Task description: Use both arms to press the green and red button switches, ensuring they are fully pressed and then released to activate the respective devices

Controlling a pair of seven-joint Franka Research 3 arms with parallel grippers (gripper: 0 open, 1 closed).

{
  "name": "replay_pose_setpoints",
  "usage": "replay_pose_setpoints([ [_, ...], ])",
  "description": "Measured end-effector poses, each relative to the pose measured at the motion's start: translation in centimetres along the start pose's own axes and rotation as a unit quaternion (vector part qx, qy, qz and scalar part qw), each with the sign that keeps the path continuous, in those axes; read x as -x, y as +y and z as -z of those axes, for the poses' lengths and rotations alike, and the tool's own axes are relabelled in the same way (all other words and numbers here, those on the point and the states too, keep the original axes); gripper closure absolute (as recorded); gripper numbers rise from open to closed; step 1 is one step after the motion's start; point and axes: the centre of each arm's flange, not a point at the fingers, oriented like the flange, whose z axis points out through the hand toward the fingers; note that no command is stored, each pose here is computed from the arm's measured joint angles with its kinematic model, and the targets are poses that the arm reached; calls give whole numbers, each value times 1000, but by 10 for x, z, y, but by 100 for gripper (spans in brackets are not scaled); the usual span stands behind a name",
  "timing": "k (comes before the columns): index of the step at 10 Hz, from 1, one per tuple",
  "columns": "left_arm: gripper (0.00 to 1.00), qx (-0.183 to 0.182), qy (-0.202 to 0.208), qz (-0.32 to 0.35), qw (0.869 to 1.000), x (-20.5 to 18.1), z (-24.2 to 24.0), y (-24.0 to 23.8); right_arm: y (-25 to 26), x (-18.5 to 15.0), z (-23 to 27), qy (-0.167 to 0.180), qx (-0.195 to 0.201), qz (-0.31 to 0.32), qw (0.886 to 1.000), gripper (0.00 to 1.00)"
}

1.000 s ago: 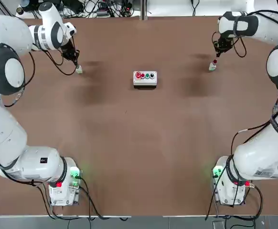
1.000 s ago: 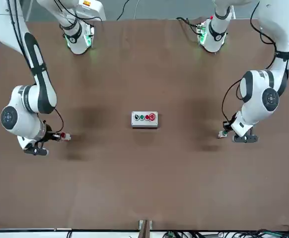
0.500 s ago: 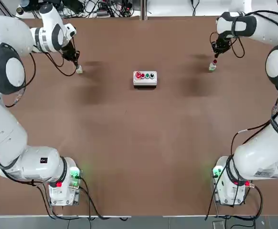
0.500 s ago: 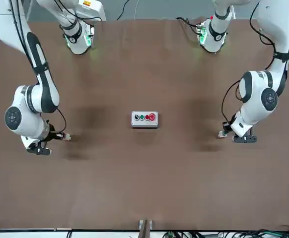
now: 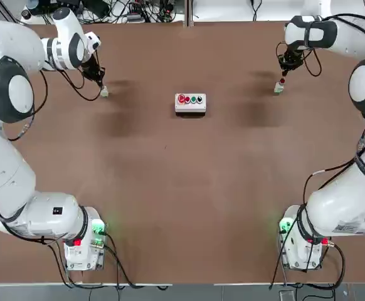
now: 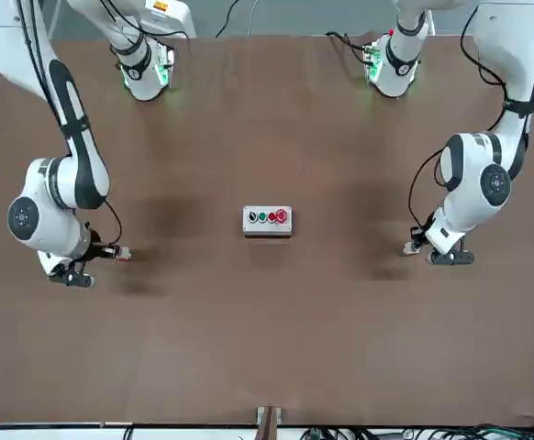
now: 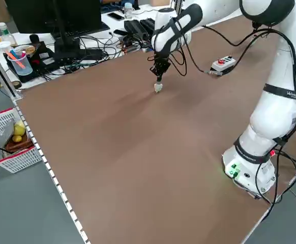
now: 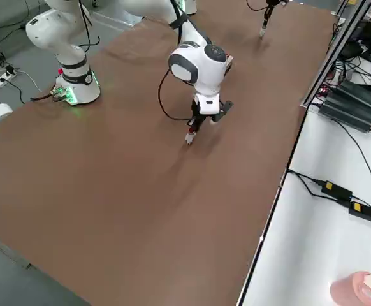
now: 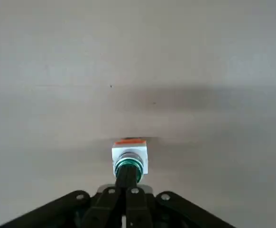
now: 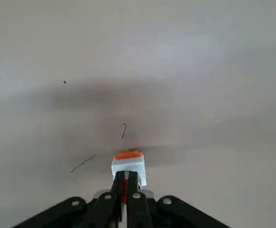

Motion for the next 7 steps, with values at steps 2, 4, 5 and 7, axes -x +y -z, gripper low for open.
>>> replay_pose_setpoints([
  [2, 99, 0, 0, 0, 1000, 1, -1, 0, 3, 0, -1, -1, 0, -2, 1000, 92],
  [4, 99, 0, 0, 0, 1000, 1, -2, 0, 3, 0, -2, 1, 0, -2, 1000, 92],
  [5, 99, 0, 0, 0, 1000, 1, -3, 0, 3, 0, -2, 3, 0, -2, 1000, 92],
  [7, 99, 0, 2, 0, 1000, 1, -5, 0, 3, 1, -4, 3, 0, -2, 1000, 92],
])
